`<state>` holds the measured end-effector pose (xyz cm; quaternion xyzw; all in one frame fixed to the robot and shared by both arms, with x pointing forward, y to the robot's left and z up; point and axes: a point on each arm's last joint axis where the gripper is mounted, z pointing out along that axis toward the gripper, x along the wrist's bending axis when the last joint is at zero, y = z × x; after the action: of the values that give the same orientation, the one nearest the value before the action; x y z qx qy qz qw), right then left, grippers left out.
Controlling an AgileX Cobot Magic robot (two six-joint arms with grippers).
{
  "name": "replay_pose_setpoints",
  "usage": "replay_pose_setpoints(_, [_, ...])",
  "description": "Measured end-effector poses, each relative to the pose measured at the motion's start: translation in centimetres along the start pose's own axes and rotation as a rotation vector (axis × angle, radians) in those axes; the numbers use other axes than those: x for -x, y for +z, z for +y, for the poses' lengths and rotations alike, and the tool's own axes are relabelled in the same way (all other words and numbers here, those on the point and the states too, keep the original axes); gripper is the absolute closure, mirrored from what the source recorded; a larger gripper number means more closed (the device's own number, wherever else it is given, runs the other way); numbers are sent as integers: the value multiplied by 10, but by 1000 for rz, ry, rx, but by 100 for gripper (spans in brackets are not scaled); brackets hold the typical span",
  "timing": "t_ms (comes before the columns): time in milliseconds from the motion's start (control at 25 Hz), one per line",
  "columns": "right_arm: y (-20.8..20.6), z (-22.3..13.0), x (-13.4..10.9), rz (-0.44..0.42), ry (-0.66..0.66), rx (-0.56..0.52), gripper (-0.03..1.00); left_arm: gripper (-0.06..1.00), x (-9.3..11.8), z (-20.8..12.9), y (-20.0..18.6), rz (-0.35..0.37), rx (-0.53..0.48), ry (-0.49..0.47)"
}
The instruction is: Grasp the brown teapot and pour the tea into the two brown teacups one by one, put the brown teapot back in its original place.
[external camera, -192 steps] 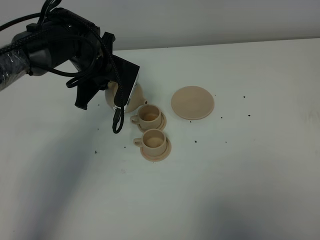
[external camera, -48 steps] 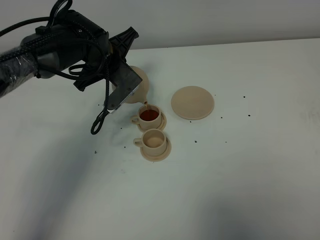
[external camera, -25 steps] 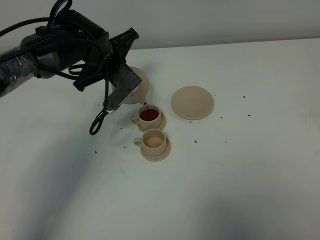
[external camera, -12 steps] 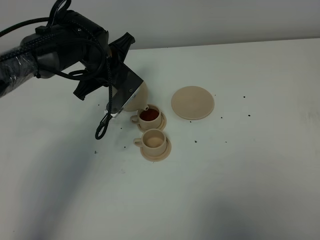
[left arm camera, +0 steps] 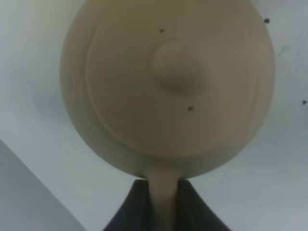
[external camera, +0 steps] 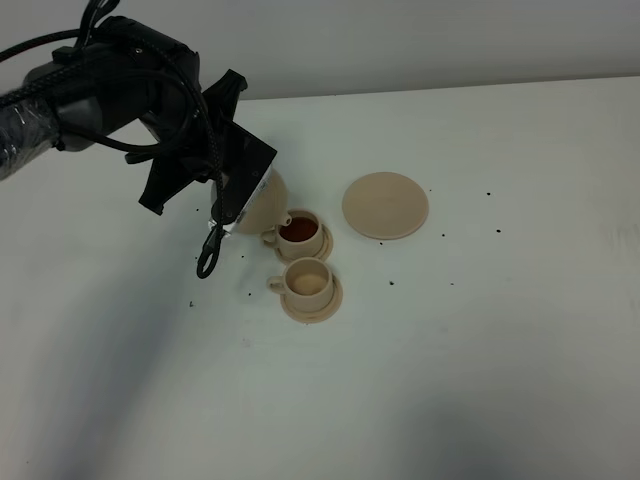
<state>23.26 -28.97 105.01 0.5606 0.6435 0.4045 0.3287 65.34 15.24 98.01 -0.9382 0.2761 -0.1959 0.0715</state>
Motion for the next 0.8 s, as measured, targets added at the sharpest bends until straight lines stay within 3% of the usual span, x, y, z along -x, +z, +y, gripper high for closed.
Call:
replay_pose_setpoints(160, [0,0,0,0,0,0,48,80,3,-5,-5,-9,41,-118])
replay_pose_setpoints(800, [0,0,0,0,0,0,48,80,25,-26,-6,-191,56,-676])
